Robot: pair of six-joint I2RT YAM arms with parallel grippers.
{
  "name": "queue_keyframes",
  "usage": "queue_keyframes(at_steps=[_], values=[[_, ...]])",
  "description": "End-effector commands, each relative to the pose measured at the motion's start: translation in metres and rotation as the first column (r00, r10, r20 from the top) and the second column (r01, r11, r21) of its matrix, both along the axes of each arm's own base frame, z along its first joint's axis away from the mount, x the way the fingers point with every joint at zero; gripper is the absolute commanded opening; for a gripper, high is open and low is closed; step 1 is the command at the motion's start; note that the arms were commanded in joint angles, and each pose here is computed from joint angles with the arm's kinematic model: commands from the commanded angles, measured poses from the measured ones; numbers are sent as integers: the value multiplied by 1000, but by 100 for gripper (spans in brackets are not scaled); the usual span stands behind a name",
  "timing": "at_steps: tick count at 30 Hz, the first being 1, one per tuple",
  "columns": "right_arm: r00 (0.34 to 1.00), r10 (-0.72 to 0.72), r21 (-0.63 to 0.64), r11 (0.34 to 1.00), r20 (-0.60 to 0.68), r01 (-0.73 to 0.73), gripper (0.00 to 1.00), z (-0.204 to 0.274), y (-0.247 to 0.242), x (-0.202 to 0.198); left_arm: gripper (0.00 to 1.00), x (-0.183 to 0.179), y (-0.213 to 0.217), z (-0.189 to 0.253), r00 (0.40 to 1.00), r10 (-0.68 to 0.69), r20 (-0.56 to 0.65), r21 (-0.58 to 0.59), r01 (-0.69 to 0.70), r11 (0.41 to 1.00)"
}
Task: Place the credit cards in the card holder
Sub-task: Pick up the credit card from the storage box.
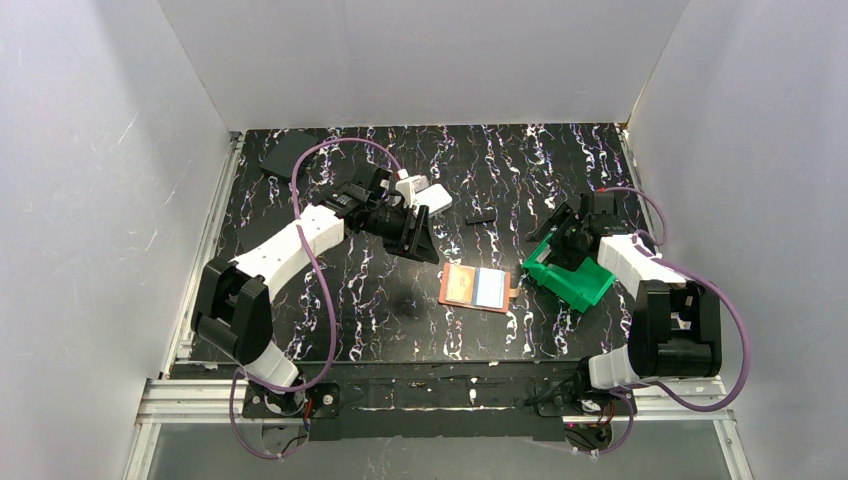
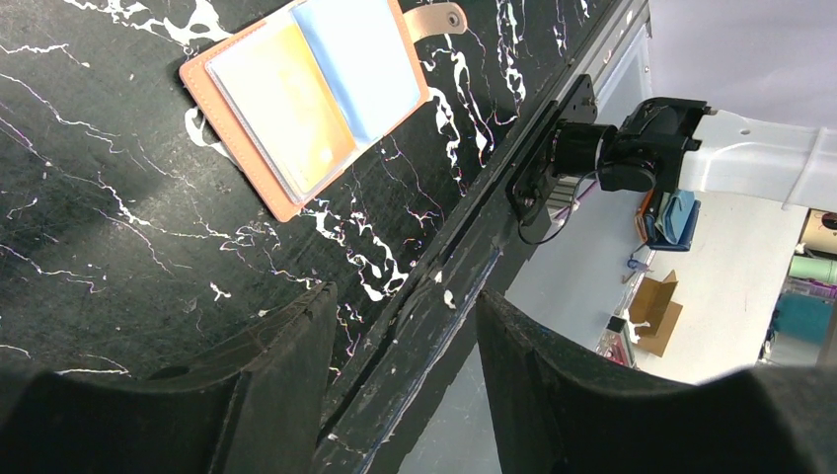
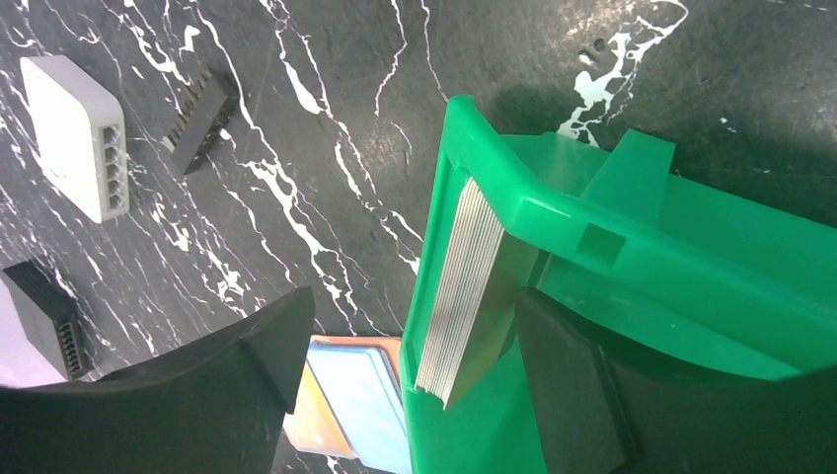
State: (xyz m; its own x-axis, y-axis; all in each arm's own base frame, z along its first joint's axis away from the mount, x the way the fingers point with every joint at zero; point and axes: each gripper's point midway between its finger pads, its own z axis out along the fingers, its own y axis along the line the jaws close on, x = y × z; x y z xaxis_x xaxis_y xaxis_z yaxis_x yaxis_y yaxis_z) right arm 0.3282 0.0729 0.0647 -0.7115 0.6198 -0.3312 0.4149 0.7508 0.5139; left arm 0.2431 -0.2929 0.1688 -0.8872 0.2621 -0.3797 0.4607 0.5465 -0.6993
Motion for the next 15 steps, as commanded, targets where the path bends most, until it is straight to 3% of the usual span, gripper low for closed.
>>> queue_keyframes(at_steps=[1, 15], values=[[996, -13, 29, 1000, 84, 10, 81, 19, 3, 15, 53, -3, 1, -2, 1000, -16, 3, 6, 16, 1000], [995, -40, 21, 999, 88, 38, 50, 21, -1, 13, 53, -4, 1, -2, 1000, -19, 2, 3, 19, 1000]])
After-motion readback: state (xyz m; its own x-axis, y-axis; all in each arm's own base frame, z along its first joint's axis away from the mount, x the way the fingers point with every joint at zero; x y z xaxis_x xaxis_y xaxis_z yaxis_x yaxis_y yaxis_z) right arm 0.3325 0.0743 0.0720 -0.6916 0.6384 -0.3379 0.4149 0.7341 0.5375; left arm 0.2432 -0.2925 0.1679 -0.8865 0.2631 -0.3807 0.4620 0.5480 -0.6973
